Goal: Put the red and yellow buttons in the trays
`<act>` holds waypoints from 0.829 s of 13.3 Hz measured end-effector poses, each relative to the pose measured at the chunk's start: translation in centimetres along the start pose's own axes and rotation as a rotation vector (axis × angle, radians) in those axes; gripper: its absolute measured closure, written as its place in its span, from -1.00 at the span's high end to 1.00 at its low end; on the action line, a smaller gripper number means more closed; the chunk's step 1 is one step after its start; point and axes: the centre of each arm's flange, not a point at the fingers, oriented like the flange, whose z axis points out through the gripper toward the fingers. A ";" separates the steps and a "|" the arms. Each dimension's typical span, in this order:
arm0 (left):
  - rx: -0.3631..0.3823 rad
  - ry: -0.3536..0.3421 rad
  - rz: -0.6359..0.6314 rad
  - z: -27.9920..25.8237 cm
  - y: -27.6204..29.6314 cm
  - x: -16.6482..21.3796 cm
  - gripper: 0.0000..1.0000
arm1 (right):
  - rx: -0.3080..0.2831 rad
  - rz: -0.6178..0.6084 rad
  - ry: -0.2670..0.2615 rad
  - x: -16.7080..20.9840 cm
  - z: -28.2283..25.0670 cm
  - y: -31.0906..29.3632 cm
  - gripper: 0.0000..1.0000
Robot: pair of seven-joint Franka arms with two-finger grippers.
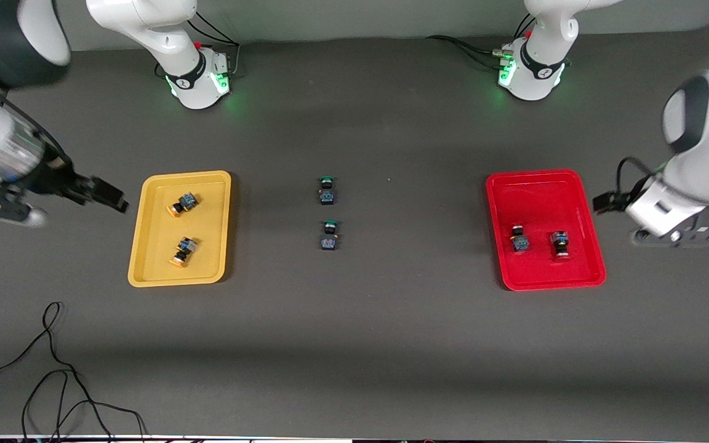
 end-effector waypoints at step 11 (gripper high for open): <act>-0.045 0.049 0.025 -8.5 1.8 -0.6 0.99 | -0.024 -0.096 -0.029 -4.3 -3.4 2.0 1.00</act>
